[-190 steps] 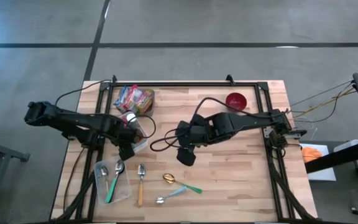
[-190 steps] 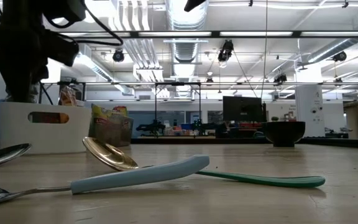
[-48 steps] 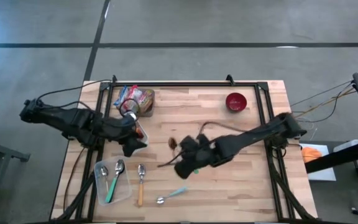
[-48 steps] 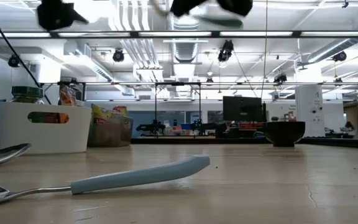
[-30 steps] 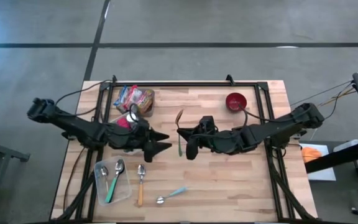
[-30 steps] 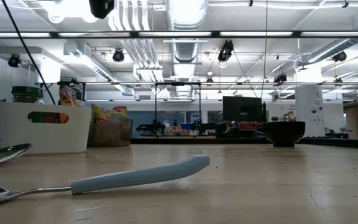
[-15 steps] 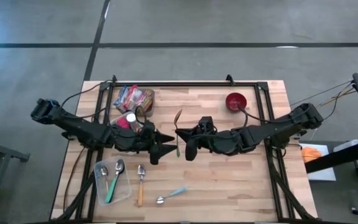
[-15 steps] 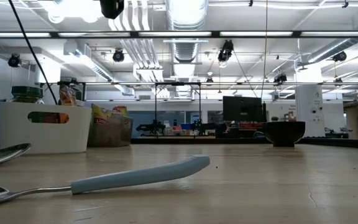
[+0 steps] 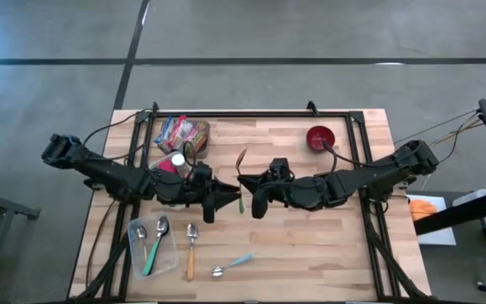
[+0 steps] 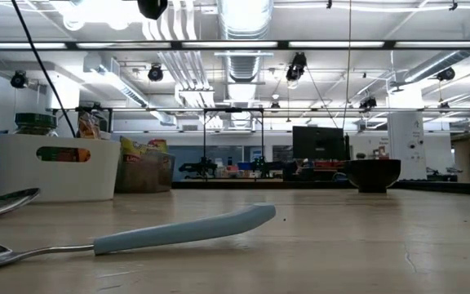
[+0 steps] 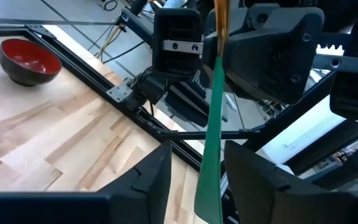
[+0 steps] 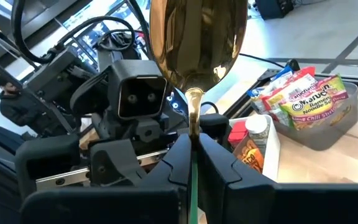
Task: Pick & Place Food Item
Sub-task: Put the green spoon into the transparent bin
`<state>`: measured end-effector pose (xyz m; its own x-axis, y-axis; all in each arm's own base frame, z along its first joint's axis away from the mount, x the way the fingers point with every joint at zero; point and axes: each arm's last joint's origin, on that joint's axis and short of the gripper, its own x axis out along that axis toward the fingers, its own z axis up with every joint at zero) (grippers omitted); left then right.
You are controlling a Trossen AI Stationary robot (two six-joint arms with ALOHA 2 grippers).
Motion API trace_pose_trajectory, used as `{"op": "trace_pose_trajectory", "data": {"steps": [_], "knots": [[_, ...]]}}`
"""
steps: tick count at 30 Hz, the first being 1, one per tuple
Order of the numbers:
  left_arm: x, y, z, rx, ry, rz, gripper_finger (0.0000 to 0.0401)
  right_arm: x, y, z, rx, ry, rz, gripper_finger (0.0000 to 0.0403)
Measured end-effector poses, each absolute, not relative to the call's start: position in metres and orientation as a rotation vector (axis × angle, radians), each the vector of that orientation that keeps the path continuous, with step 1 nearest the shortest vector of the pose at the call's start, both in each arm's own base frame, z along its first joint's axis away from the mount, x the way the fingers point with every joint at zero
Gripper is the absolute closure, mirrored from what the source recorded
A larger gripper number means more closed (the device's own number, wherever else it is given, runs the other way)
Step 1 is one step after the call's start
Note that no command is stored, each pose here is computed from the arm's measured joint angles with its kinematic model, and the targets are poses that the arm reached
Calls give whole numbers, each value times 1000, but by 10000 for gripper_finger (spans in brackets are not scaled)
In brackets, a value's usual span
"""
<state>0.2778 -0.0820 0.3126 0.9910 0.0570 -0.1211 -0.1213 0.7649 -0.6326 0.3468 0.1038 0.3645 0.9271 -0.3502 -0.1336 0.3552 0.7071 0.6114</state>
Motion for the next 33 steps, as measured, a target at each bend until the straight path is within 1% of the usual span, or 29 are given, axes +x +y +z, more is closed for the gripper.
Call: {"op": "trace_pose_trajectory", "data": {"steps": [5, 12, 15, 17, 19, 21, 24, 25, 28, 33], "knots": [[279, -78, 312, -731, 105, 81, 254, 347, 104, 364, 676, 15, -378, 395], [280, -74, 312, -741, 105, 81, 229, 347, 104, 366, 669, -1, -370, 395], [281, -73, 312, -742, 104, 85, 230, 347, 104, 366, 668, -1, -370, 395], [281, -72, 312, -741, 101, 87, 245, 347, 104, 366, 666, 0, -370, 395], [281, -72, 313, -726, 99, 84, 272, 347, 104, 366, 665, 0, -370, 395], [281, -72, 313, -718, 96, 81, 310, 347, 104, 366, 662, 1, -370, 395], [281, -72, 314, -715, 93, 80, 376, 347, 104, 365, 660, 5, -372, 395], [281, -72, 314, -714, 93, 79, 386, 347, 104, 364, 660, 5, -373, 395], [281, -72, 314, -701, 88, 77, 397, 347, 104, 364, 661, 5, -372, 395], [281, -72, 315, -697, 84, 76, 400, 348, 103, 364, 662, 3, -375, 395]]}}
